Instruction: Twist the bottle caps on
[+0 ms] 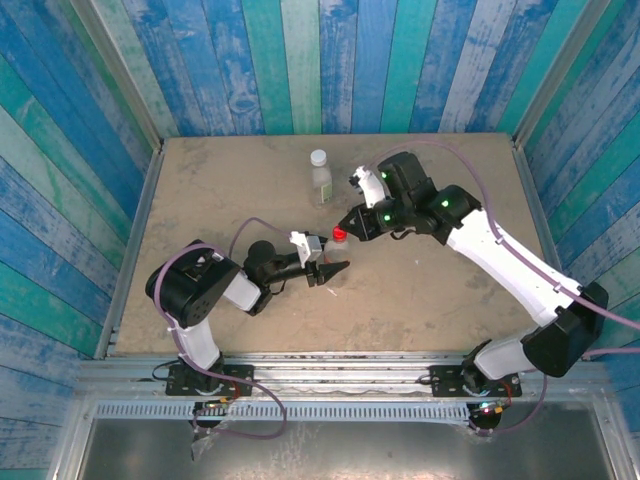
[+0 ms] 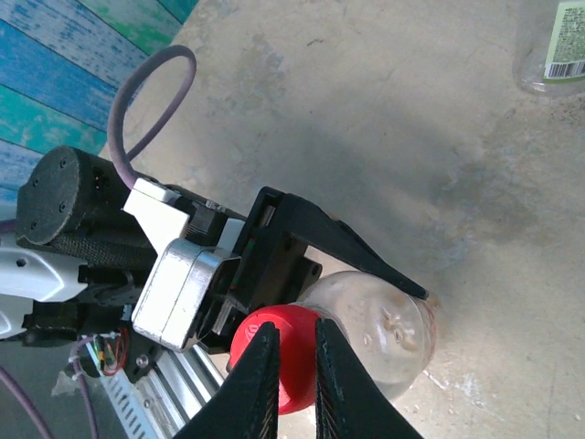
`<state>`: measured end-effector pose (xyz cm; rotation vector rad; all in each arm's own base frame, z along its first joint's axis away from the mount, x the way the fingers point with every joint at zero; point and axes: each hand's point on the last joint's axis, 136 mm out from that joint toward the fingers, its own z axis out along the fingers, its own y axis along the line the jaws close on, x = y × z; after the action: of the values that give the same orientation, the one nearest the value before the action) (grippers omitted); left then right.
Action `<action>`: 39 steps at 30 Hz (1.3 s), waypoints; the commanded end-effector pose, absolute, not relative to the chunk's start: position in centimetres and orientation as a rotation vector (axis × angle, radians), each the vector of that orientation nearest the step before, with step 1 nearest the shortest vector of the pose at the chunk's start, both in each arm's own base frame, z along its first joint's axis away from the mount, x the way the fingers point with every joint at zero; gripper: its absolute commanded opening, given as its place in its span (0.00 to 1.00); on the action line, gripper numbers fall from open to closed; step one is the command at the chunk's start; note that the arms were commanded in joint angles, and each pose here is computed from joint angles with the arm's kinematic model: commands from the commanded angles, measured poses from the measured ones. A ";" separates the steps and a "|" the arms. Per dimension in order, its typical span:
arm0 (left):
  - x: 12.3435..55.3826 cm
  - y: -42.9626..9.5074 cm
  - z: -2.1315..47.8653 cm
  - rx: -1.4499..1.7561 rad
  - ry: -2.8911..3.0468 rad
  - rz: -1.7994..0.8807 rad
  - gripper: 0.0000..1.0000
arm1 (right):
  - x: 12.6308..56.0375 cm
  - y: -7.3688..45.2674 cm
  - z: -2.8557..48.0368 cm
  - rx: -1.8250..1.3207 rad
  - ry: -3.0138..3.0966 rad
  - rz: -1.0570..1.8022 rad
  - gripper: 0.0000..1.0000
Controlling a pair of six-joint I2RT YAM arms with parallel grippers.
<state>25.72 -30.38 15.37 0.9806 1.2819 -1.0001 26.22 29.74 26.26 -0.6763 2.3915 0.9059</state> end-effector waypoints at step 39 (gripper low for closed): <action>24.4 -31.0 12.2 1.123 1.380 -1.061 0.62 | 21.4 27.3 27.7 -1.997 1.642 0.488 0.66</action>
<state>25.25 -31.29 15.09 1.0754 1.2567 -1.0268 22.16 27.32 27.70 -1.8473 1.7581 0.4803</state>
